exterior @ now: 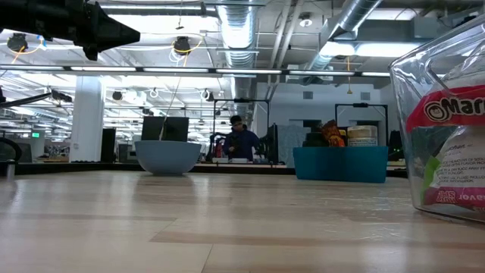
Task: Pick & Place Food Item
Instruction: Put the blue noodle pack into the transparent bin
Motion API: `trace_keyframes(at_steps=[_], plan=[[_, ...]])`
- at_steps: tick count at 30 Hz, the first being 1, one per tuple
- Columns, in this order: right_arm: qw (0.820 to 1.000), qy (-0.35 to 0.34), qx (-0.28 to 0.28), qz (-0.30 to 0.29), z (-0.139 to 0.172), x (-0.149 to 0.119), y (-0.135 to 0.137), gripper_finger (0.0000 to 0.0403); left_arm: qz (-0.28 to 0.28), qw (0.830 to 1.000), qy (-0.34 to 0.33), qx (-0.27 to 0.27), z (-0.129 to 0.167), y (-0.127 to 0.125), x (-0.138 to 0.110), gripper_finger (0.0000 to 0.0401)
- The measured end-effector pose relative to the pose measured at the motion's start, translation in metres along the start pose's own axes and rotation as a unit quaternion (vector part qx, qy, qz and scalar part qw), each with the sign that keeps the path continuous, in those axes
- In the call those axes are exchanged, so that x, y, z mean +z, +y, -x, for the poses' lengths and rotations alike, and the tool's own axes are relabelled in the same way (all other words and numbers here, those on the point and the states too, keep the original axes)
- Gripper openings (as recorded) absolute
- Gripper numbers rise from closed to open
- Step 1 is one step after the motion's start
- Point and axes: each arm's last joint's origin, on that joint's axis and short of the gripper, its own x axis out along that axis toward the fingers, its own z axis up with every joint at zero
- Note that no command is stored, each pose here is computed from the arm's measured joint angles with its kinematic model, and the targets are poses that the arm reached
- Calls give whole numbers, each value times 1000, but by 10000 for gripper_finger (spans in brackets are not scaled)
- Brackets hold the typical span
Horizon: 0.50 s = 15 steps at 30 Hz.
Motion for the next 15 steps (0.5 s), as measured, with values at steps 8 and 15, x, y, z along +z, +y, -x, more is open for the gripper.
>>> trace_keyframes(at_steps=[8, 15], plan=[[999, 42, -20, -27, -5, -10, 2, 0, 0, 1000, 0, 0, 0, 0, 0, 44], [996, 59, -62, -28, -18, -20, 6, 0, 0, 1000, 0, 0, 0, 0, 0, 44]])
